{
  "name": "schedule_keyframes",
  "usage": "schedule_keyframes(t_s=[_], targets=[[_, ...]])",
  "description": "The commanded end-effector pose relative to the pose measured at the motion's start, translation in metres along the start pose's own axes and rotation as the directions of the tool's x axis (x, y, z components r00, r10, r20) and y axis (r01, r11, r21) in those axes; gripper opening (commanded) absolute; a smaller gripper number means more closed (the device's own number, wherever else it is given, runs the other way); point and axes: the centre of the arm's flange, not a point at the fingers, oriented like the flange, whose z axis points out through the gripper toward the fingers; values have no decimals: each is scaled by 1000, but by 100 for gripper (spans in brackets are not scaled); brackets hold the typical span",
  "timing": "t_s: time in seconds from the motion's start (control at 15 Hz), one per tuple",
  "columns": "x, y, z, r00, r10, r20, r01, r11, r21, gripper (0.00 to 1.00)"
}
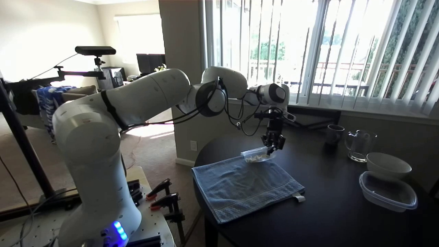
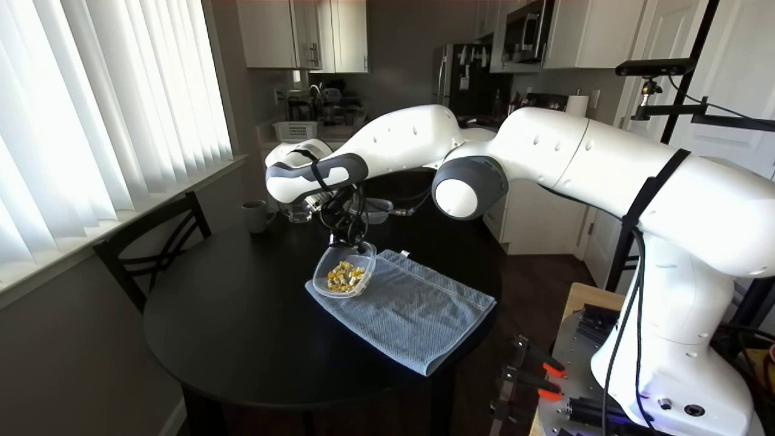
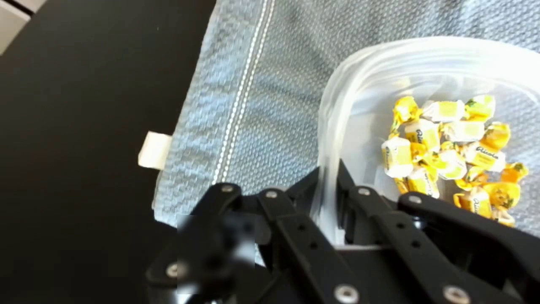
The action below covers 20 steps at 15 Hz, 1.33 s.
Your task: Pour the contents of the lunchbox onto the blue towel on the table
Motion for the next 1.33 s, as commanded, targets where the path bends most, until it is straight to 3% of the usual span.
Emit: schedule_keyframes(t_s=[0.0,0.2,0.47,0.93,1.27], targets=[[14,-11,-22,980,155,123,-152,988,-30,1],[-4,-14,-15,936,252,245,-239,968,-81,1],[-26,-13,-5,840,346,418,-299,938,-176,1],[-42,-13,24,610,446,655,-275,894,-353,1],[-40,-6,67,430,454,780,-173,890,-422,1]])
